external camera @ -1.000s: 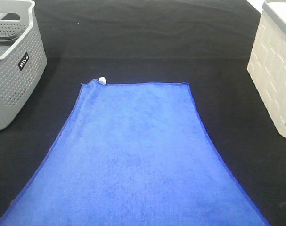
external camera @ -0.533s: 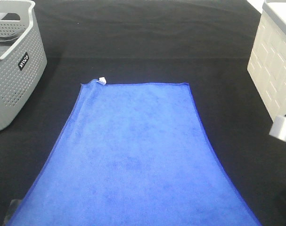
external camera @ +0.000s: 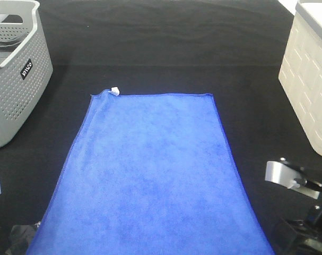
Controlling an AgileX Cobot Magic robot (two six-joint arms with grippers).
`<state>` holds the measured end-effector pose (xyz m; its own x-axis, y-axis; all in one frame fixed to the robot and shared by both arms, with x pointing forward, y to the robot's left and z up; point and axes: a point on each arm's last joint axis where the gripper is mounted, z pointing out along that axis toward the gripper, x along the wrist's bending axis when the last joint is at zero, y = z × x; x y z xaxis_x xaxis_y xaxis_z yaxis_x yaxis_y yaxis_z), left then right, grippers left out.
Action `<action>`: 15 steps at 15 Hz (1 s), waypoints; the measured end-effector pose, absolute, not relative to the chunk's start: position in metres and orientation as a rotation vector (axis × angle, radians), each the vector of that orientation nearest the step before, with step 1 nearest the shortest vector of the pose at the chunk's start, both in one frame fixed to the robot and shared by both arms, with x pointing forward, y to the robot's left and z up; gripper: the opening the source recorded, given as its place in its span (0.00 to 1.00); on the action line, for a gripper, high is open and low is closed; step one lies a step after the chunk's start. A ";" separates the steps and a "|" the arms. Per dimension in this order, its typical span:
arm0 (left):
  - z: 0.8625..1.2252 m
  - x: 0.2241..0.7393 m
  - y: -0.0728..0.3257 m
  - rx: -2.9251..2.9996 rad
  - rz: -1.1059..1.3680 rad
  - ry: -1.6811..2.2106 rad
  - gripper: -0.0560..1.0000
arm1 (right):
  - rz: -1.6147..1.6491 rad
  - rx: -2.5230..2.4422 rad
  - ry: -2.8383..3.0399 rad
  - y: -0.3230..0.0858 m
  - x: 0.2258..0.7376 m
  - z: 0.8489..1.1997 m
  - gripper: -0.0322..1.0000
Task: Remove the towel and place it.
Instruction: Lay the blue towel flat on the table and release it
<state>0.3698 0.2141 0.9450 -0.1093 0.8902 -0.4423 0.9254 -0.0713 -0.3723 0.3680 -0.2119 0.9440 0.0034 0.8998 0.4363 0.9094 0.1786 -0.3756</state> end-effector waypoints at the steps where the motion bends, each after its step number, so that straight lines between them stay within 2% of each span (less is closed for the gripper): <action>1: 0.941 0.372 0.214 2.055 -0.937 2.116 0.05 | 0.004 -1.686 -1.866 -0.211 0.371 0.938 0.06; 6: 0.923 0.396 0.210 2.117 -0.944 2.143 0.05 | 0.139 -1.606 -1.794 -0.207 0.380 0.899 0.06; 15: 0.883 0.426 0.192 2.347 -1.107 2.031 0.05 | 0.221 -1.584 -1.782 -0.208 0.383 0.876 0.06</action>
<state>0.4259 0.1918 0.8833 0.0203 0.9242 -0.3813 0.8214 -0.2328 -0.5207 0.3828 -0.2085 0.8758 0.0250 0.9162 0.3999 0.7905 0.2267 -0.5689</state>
